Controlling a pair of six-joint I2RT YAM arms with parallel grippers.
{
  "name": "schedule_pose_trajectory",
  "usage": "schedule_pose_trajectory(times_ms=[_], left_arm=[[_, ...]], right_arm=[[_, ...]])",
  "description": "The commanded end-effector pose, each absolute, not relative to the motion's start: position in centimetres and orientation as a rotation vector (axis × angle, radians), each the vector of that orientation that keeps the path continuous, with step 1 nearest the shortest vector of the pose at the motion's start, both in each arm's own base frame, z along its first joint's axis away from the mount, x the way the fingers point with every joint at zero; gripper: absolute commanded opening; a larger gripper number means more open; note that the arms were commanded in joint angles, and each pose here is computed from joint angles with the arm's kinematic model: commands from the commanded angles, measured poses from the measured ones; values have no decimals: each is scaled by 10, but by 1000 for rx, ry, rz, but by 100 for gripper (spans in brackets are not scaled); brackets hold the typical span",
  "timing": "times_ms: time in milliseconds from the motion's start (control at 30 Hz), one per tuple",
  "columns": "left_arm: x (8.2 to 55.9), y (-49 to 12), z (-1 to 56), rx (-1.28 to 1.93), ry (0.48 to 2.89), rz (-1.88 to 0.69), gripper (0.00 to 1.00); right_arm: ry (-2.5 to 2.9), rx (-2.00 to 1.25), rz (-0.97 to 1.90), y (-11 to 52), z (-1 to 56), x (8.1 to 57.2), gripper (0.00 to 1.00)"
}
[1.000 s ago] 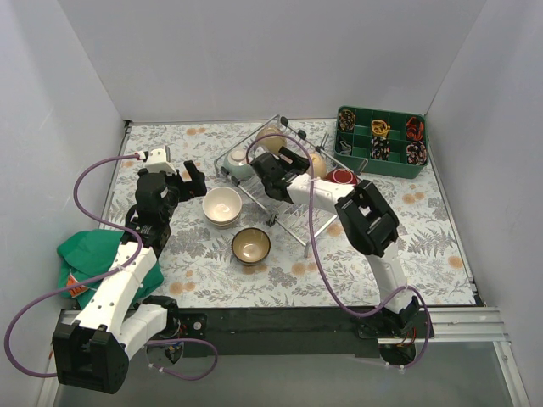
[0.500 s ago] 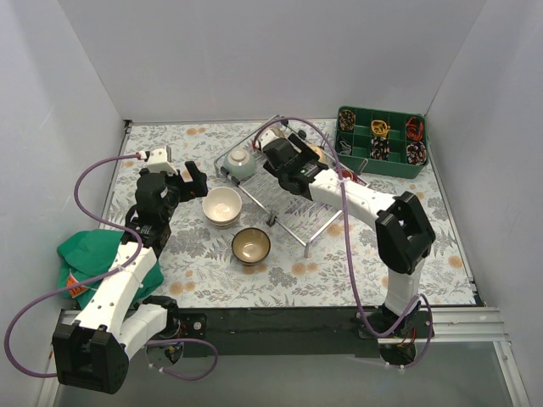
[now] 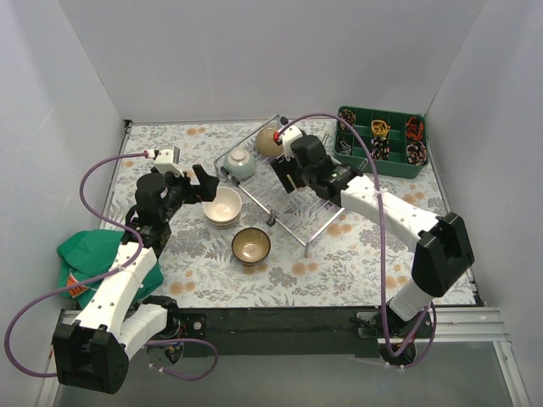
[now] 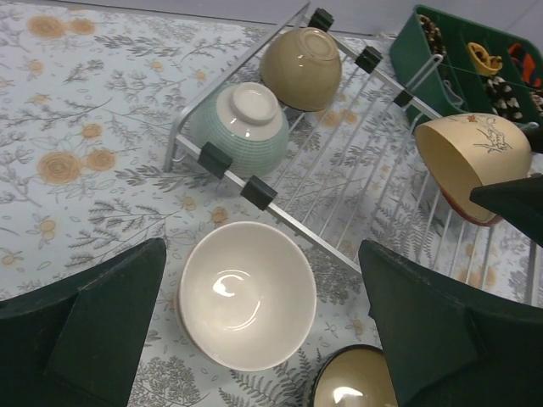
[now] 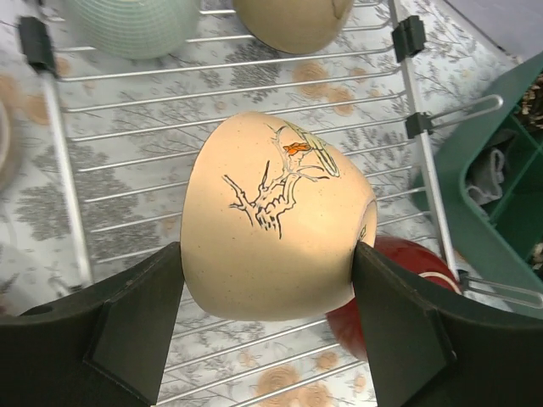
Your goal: Unload the bowls from the dish rack
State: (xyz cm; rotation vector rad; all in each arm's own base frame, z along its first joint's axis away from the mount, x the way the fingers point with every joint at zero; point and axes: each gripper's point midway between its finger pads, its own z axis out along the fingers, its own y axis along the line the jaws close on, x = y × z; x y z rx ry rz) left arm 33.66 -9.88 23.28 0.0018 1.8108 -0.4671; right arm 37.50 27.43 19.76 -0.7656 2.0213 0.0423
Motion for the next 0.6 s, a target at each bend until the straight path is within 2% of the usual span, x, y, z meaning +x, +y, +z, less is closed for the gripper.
schedule_pose_trajectory(times_ms=[0,200,567], left_arm=[[323,-124,244,87,1768,-624,98],[314,-148,237,102,1800,-789,98],[302,-213,238,180,1766,-915,98]], right_arm=[[1874,-646,349,293,260,359,20],[1805,-576,580,289,281,330,18],[1692,-520,948,289,309,277,17]])
